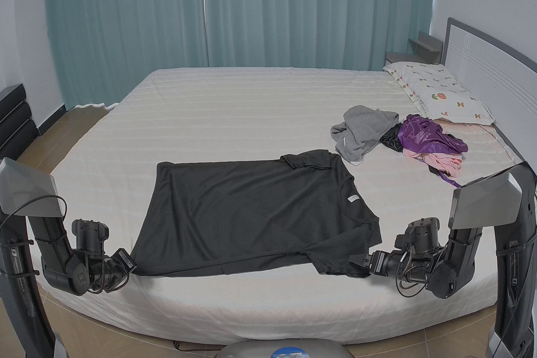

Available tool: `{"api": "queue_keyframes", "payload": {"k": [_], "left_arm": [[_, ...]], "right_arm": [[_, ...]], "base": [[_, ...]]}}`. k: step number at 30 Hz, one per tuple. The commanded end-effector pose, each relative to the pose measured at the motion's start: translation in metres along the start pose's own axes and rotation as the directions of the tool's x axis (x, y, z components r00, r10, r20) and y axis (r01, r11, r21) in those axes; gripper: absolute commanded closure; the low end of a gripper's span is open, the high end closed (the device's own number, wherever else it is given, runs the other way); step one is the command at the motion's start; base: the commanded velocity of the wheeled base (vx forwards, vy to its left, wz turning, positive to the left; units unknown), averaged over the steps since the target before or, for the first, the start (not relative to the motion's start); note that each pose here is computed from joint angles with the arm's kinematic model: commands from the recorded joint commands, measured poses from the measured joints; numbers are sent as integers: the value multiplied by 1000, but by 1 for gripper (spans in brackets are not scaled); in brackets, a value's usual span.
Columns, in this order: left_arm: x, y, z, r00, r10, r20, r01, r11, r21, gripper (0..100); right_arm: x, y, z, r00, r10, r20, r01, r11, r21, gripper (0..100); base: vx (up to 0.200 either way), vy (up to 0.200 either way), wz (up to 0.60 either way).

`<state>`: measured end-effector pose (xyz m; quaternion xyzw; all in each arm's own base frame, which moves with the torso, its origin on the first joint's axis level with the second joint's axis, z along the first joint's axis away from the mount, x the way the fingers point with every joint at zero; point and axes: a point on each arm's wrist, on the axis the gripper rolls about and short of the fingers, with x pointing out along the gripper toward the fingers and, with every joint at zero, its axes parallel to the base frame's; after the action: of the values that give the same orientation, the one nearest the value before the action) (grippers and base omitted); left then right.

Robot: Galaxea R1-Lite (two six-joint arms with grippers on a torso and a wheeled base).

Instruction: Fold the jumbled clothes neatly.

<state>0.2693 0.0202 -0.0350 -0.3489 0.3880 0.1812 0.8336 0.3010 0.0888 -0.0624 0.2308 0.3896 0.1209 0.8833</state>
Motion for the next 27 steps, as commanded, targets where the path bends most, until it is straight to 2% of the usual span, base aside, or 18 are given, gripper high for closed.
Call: {"api": "queue_keyframes", "payload": {"k": [1,10,11,21,27], "left_arm": [[0,0,0,1000,1,0,-1,1000,0,100],[0,0,0,1000,2,-2,-2,1000,0,100],[0,0,0,1000,2,-2,-2,1000,0,100],[0,0,0,1000,0,1,0,1000,-2,100],[-2,-1,1,1000,-3,8,3,1000,3,100]], "right_arm": [[2,0,-2,1000,1,-4,-1,1000,-2,0],[14,2,3,1000,2,14,-1,1000,-9,0],[14,2,3,1000,1,13,-1,1000,-10,100],[-5,3,8,999,-20,29,20,1000,2,100],[-36,6,7,1000,-7,19,7,999,31,100]], "base": [[0,0,0],[0,0,0],[0,0,0],[0,0,0],[0,0,0]]}}
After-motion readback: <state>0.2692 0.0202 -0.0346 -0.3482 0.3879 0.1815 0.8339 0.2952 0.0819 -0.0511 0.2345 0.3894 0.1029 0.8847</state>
